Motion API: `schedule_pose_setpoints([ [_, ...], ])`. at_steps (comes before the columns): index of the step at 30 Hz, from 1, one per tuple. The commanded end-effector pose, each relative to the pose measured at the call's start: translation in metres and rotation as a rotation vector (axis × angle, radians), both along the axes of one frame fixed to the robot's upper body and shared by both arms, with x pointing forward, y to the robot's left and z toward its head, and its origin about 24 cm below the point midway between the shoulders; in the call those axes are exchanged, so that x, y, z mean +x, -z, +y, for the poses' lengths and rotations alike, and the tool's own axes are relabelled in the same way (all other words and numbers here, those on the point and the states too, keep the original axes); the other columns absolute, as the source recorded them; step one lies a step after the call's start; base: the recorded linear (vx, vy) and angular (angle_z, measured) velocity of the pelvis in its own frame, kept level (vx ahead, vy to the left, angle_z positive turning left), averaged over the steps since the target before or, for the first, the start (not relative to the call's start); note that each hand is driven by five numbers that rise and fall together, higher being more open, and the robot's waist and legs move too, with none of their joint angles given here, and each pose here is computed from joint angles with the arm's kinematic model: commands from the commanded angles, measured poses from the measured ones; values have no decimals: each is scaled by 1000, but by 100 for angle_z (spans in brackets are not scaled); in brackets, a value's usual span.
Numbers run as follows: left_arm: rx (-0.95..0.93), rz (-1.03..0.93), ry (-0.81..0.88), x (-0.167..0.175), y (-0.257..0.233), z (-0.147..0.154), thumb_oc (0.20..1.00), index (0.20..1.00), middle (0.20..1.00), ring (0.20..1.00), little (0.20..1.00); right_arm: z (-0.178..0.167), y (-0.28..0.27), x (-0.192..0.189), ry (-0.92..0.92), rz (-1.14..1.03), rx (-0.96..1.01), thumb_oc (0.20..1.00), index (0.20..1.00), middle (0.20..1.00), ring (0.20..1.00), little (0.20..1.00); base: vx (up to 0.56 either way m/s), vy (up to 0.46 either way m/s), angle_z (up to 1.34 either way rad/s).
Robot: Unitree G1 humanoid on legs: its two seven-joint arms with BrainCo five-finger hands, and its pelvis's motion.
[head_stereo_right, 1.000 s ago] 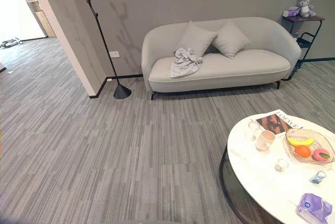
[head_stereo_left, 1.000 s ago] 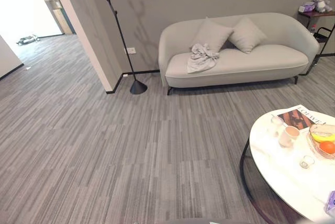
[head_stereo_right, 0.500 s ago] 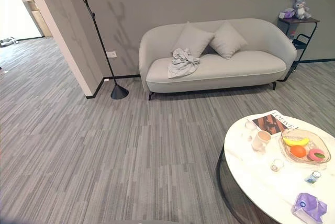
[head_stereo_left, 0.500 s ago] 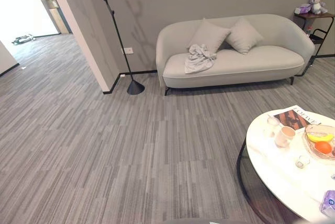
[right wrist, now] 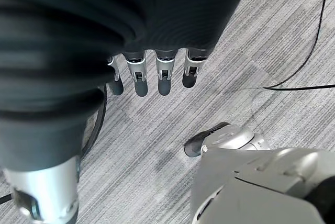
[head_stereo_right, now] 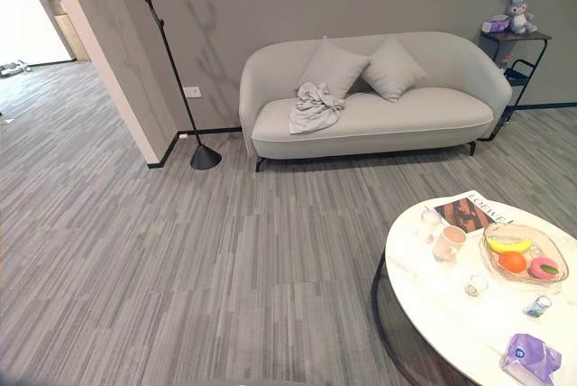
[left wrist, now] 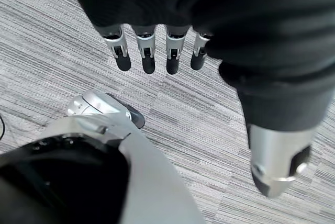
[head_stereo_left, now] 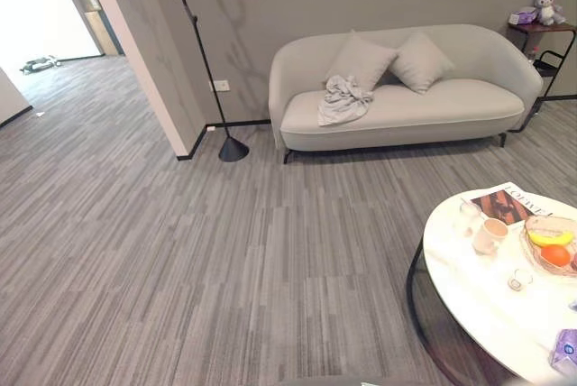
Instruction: Hang the clothes on the sofa on the clothes rack.
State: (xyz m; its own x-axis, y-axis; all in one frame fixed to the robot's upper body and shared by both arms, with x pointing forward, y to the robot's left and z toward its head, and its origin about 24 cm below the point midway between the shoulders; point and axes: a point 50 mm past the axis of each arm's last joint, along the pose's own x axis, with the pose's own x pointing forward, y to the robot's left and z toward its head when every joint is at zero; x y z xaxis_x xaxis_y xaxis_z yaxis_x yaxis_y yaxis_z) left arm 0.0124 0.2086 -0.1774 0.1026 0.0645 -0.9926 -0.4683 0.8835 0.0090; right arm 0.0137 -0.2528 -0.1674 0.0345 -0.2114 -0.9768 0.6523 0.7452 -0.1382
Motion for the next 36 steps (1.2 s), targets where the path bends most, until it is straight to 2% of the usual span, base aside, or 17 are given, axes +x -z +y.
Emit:
schedule_pose_setpoints([
  [1, 17, -27, -81, 10, -2, 6, 1000, 1000, 1000, 1000, 1000, 8, 1, 9, -21, -13, 19, 1000, 1000, 1000, 1000, 1000, 42, -77, -1],
  [7, 36, -40, -146, 15, -3, 12, 1000, 1000, 1000, 1000, 1000, 7, 1, 21, -53, -40, 8, 1000, 1000, 1000, 1000, 1000, 18, -101, -3],
  [9, 20, -35, -74, 21, -2, 6, 1000, 1000, 1000, 1000, 1000, 9, 1, 27, -116, -35, 14, 1000, 1000, 1000, 1000, 1000, 82, -116, -25],
  [14, -2, -24, -20, 20, -1, 1, 1000, 1000, 1000, 1000, 1000, 7, 0, 27, -186, -14, 16, 1000, 1000, 1000, 1000, 1000, 147, 4, -18],
  [21, 1, -1, 20, 7, -1, 3, 1000, 1000, 1000, 1000, 1000, 18, 2, 32, -333, -1, 37, 1000, 1000, 1000, 1000, 1000, 425, 62, -73],
  [25, 18, 24, -33, -5, -3, 11, 1000, 1000, 1000, 1000, 1000, 30, 5, 32, -421, 17, 72, 1000, 1000, 1000, 1000, 1000, 507, 190, -99],
  [30, 47, 32, -80, -9, -6, 25, 1000, 1000, 1000, 1000, 1000, 37, 8, 11, -341, 48, 119, 1000, 1000, 1000, 1000, 1000, 512, 209, -63],
  [33, 73, 10, 44, 6, -8, 34, 1000, 1000, 1000, 1000, 1000, 42, 8, 21, -345, -3, 118, 1000, 1000, 1000, 1000, 1000, 403, 192, -34],
  [36, 92, 5, 91, 14, -9, 37, 1000, 1000, 1000, 1000, 1000, 45, 8, 31, -358, -42, 110, 1000, 1000, 1000, 1000, 1000, 464, 260, 62],
])
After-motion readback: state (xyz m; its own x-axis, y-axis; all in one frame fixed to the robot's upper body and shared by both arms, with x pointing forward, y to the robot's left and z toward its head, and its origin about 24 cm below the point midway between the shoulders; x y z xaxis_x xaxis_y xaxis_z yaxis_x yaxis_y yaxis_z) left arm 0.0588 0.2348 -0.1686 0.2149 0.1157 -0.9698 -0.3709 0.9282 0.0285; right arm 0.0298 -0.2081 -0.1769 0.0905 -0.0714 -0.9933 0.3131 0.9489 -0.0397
